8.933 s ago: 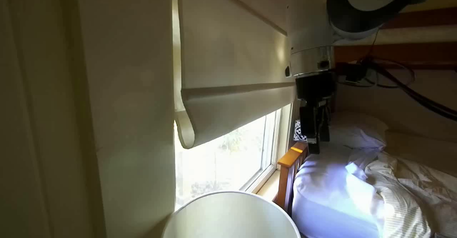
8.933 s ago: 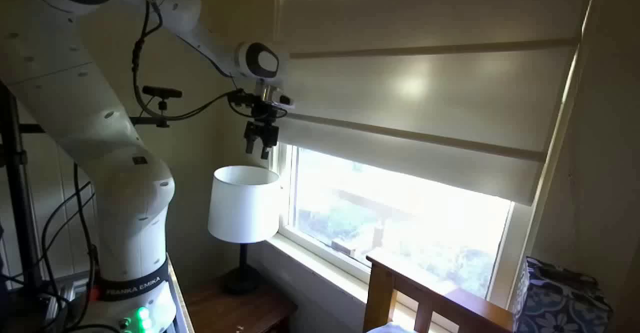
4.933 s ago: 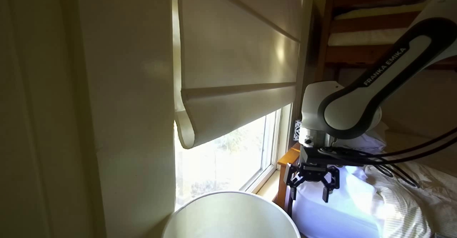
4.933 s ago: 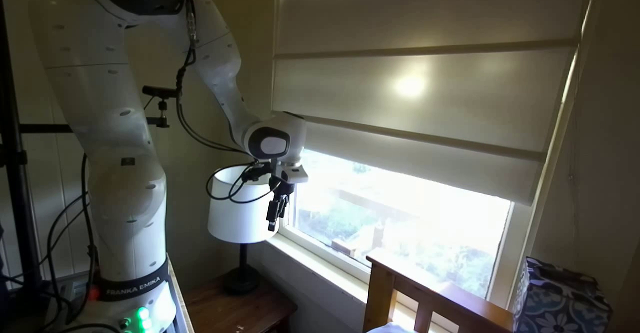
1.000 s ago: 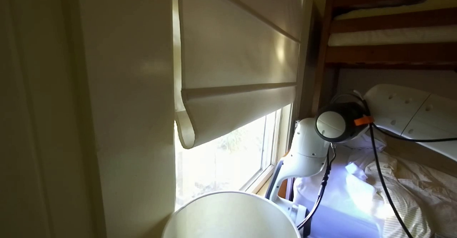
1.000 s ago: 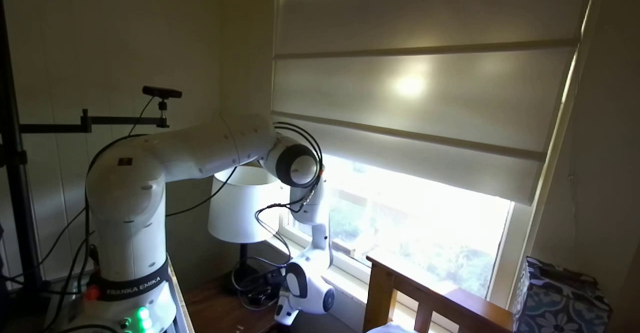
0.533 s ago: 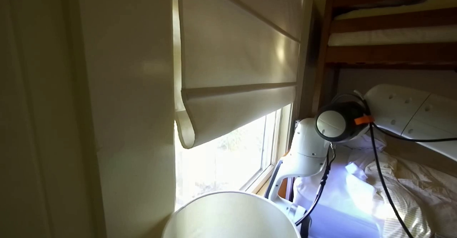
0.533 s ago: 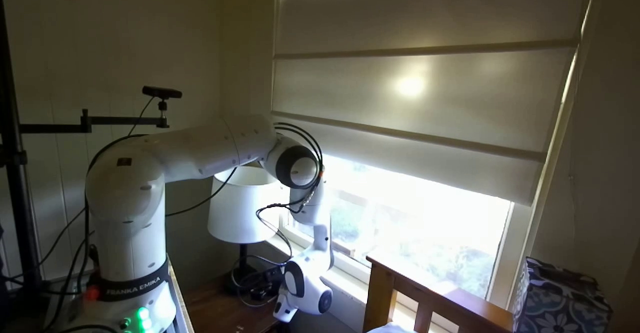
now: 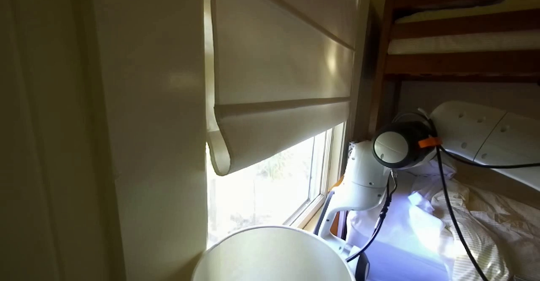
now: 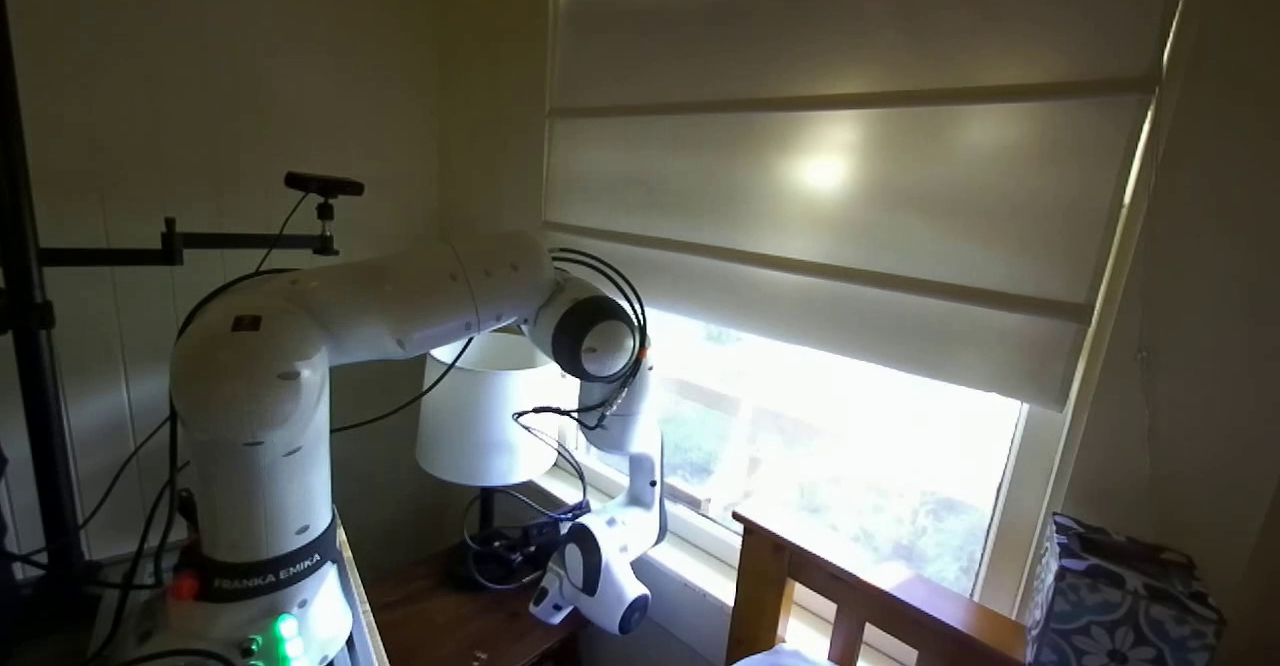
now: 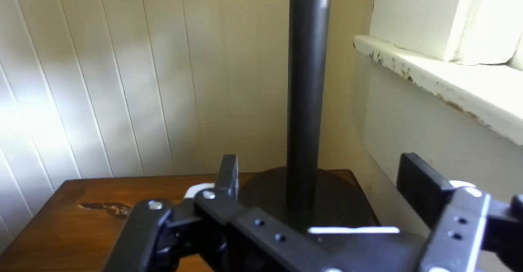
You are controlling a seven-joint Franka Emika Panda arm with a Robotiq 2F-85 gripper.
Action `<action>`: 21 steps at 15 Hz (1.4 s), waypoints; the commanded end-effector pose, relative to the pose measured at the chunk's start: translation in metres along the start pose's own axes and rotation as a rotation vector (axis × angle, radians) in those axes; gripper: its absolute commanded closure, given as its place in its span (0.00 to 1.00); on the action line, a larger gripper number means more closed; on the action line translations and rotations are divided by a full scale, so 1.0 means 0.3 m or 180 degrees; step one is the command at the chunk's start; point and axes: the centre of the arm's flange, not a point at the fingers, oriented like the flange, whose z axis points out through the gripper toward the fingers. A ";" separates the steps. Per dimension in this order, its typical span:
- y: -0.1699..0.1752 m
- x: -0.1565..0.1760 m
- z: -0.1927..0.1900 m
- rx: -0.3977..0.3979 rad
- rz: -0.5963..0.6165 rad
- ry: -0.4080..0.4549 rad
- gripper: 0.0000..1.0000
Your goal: Move the lamp slightly to the left
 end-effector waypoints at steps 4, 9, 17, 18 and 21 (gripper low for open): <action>-0.037 0.097 0.094 -0.0182 0.0210 -0.0458 0.00; 0.004 0.065 0.105 -0.0147 0.0147 -0.0338 0.00; 0.024 0.069 0.187 0.0418 -0.0247 -0.0514 0.00; 0.036 0.070 0.196 0.0445 -0.0242 -0.0530 0.00; 0.082 0.081 0.204 0.0438 -0.0183 -0.0659 0.00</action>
